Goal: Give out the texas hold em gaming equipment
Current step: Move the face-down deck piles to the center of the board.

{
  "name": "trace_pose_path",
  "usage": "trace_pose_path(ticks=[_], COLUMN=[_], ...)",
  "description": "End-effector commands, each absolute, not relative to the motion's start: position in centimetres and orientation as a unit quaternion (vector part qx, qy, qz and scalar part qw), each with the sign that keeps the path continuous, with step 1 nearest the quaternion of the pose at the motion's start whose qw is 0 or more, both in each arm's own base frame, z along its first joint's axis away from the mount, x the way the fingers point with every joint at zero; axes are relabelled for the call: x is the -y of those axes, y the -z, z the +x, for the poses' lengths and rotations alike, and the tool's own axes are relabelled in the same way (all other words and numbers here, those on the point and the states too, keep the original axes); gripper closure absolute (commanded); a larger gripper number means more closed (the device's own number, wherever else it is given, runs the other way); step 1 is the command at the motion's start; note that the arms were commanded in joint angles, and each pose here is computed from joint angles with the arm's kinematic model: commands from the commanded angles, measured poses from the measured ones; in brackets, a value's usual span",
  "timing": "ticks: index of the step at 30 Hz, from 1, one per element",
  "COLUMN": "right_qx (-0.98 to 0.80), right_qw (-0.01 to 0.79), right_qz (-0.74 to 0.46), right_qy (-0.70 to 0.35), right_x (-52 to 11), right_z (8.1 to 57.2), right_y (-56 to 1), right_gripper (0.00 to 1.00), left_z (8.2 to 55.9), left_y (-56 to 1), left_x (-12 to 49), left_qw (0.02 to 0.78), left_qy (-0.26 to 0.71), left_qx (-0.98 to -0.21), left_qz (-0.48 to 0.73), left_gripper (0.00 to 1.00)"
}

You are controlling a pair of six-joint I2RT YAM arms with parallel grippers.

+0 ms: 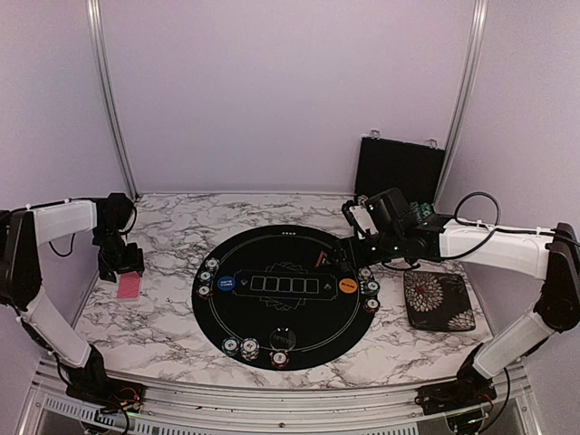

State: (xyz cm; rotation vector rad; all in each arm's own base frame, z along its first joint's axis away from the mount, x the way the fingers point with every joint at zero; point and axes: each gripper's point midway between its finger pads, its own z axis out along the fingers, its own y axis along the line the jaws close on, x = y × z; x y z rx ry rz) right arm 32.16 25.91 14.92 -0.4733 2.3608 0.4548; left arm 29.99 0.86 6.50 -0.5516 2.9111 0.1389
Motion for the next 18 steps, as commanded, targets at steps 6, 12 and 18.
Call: trace_pose_path(ticks=[6,12,18], right_qx=[-0.895,-0.895,-0.895], right_qw=[0.357,0.357,0.359], right_qz=[-0.185,-0.182,-0.182], right_qy=[-0.192,-0.193,-0.193], right_x=[-26.2,-26.1,-25.9], right_z=[33.1,33.1,33.1], right_y=[-16.5,-16.6,-16.7], right_gripper=[0.13,0.13,0.13], left_z=[31.1,31.3,31.9], left_y=[-4.7,-3.7,-3.1], left_x=[-2.5,-2.7,-3.0], left_qw=[0.069,0.054,0.049], left_qy=[-0.042,-0.038,-0.033], left_qx=[-0.986,-0.989,-0.991], left_qz=[-0.146,-0.131,-0.122], left_gripper=[0.13,0.09,0.08])
